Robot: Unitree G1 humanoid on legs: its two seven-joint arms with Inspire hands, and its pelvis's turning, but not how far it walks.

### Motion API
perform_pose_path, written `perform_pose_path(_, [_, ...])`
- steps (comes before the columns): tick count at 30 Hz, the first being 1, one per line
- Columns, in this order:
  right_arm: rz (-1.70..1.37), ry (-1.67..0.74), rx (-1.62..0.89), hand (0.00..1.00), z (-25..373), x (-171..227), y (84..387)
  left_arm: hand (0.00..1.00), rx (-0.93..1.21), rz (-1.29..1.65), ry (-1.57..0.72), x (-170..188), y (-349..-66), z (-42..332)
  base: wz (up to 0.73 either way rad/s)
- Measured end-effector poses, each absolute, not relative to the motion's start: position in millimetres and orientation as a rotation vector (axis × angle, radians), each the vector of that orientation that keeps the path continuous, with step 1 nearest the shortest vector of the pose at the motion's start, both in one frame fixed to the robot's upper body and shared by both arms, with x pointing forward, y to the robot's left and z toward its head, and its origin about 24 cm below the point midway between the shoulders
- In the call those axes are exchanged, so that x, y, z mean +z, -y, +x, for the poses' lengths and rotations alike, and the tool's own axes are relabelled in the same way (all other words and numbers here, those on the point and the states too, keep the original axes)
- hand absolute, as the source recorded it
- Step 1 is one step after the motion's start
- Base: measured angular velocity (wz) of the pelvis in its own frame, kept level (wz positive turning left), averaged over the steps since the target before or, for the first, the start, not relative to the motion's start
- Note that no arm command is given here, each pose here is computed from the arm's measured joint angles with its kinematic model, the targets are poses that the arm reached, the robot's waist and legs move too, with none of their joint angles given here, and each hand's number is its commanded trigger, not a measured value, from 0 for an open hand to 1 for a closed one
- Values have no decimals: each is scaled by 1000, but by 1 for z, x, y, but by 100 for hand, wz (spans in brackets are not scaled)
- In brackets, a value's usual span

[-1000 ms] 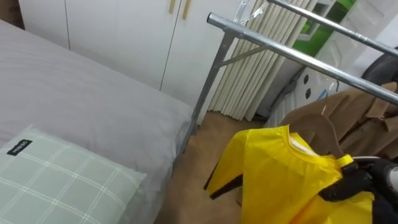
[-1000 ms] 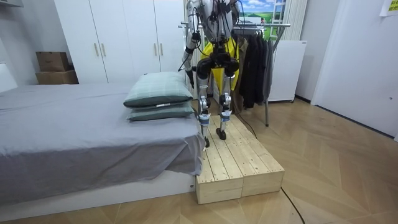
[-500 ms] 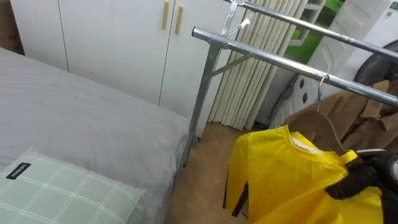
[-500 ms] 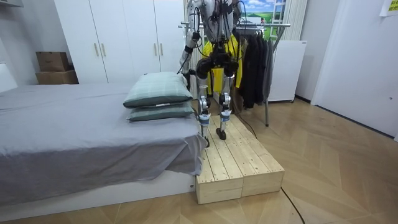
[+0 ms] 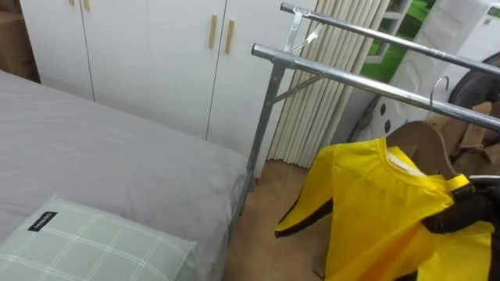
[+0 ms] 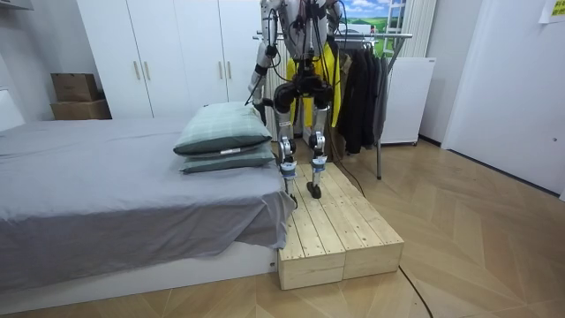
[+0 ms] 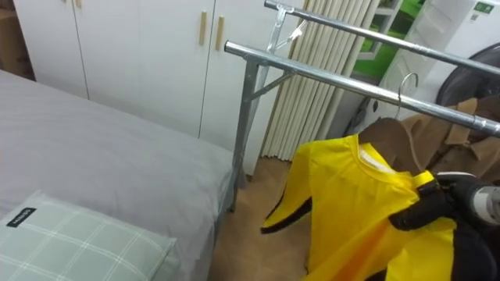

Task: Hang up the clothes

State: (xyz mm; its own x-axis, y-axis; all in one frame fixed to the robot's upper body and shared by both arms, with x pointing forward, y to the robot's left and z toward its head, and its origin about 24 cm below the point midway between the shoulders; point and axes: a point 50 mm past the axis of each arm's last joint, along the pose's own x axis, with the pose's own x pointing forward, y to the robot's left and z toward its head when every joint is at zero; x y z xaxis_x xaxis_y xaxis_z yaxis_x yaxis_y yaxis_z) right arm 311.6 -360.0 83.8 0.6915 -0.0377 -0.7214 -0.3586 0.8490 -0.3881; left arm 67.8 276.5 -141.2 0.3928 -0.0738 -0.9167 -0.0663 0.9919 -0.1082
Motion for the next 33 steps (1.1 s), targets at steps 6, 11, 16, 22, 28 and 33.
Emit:
perform_pose_path(6, [-543,-707,146,100,317,98,360,0,4,-136,-1179,-142,-277,66,10])
perform_pose_path(11, [-495,-671,130,100,318,99,361,0,13,-122,-1186,-143,-276,66,7])
perform_pose_path(16, [-454,-659,140,100,316,97,360,0,43,-118,-1195,-144,-276,59,0])
perform_pose_path(22, [-381,-651,160,100,312,91,360,0,79,-102,-1198,-144,-279,57,13])
perform_pose_path(28, [-328,-683,160,100,303,78,365,0,97,-86,-1176,-141,-281,58,14])
perform_pose_path(33, [-283,-703,155,100,297,69,367,0,92,-68,-1156,-138,-284,60,12])
